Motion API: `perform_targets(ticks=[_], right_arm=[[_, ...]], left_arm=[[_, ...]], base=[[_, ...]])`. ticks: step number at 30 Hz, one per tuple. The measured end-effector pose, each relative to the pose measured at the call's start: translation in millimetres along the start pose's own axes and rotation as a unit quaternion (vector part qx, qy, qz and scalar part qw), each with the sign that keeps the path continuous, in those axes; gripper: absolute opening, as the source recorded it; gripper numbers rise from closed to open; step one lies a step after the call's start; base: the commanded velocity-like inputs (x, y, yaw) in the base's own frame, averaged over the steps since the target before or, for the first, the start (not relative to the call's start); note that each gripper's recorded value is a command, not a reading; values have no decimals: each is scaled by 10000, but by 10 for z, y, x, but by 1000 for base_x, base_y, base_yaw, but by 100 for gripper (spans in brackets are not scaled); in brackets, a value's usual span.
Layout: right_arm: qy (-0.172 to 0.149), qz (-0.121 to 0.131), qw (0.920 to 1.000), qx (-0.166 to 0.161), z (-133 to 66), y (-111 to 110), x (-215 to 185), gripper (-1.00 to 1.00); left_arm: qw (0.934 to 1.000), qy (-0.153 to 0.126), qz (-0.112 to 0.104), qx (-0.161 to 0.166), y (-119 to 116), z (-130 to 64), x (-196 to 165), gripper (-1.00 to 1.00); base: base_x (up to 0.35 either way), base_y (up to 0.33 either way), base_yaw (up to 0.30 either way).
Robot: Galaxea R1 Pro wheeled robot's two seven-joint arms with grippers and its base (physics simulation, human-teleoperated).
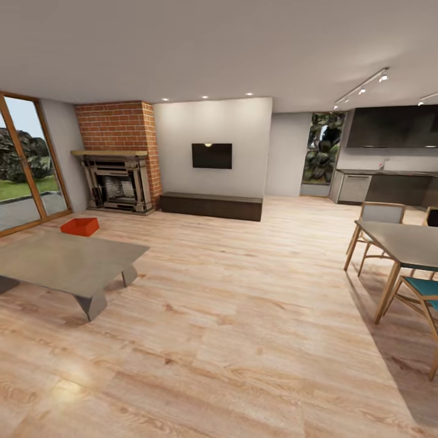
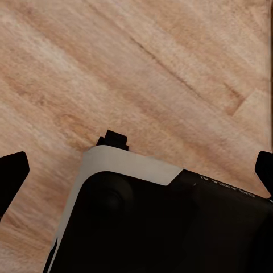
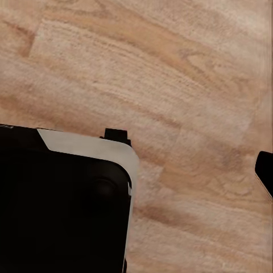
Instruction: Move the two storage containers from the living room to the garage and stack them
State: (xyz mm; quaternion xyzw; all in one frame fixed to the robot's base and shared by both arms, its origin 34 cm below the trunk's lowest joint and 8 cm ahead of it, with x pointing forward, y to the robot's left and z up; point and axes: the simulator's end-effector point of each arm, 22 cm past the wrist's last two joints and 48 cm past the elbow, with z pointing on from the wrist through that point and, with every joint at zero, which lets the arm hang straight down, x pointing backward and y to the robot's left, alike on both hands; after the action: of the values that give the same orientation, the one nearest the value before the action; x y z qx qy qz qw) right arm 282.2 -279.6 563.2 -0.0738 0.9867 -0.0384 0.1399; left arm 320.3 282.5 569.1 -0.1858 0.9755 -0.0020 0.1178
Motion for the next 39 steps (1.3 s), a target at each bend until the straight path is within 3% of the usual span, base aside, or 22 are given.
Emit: perform_targets(ticks=[39], right_arm=[[0, 1, 10000, 1, 0, -1, 0, 100]], left_arm=[[10000, 1, -17, -1, 1, 0, 1, 100]], base=[[322, 0, 0]])
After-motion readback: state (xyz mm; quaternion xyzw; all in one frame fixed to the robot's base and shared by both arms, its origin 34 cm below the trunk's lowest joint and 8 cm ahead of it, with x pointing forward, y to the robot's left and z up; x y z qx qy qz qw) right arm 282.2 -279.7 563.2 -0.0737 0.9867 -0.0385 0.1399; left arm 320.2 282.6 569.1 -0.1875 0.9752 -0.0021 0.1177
